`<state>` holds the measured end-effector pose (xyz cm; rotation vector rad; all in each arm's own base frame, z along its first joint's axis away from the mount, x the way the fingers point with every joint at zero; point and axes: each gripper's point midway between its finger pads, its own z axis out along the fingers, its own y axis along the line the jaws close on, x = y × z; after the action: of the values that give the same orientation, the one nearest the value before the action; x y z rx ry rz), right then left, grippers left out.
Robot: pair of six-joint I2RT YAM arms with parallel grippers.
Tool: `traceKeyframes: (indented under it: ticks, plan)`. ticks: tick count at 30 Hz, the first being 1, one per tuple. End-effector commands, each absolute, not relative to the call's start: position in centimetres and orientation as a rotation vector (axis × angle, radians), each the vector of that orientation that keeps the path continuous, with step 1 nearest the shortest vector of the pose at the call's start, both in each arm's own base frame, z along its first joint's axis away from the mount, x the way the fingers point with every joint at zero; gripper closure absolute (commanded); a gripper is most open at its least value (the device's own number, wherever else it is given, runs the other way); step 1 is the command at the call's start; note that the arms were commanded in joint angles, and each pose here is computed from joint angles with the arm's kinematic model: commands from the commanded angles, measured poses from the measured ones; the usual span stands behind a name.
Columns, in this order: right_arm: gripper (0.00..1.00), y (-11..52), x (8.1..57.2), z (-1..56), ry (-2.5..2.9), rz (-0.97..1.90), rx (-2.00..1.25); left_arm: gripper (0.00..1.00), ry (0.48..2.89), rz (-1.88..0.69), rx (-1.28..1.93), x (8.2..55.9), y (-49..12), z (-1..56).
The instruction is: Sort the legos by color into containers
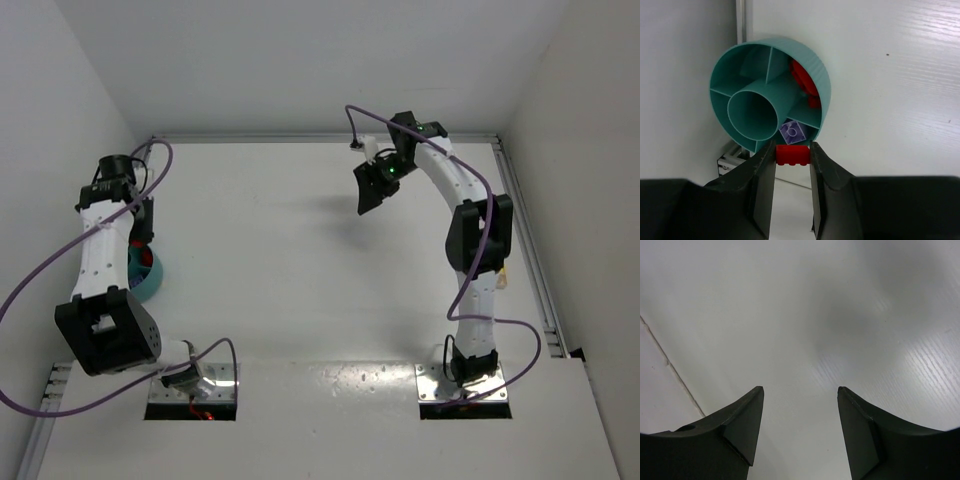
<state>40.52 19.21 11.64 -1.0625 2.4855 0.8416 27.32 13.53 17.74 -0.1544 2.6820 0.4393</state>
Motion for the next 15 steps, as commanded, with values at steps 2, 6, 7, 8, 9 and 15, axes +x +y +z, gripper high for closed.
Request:
traceKeyframes:
  ticks: [2,6,7,8,9,15]
  plan:
    - [0.38,19.1,41.1,11.3,2.475,0.831,-1.081,0.80,2.686,0.526,-0.244,26.6,14.7,17.5]
    - [0.38,19.2,41.3,11.4,2.466,0.827,-1.081,0.79,2.695,0.556,-0.264,26.3,15.0,16.8]
    - [0.38,19.5,41.2,11.3,2.467,0.818,-1.096,0.79,2.697,0.568,-0.266,26.2,15.1,16.5]
    - [0.38,19.5,41.2,11.3,2.467,0.818,-1.096,0.79,2.698,0.568,-0.267,26.2,15.1,16.5]
    - [0.38,19.5,41.2,11.3,2.467,0.818,-1.096,0.79,2.710,0.566,-0.265,25.9,15.0,16.1]
    - [0.38,19.6,41.1,11.1,2.473,0.796,-1.108,0.77,2.738,0.567,-0.262,25.3,15.1,14.8]
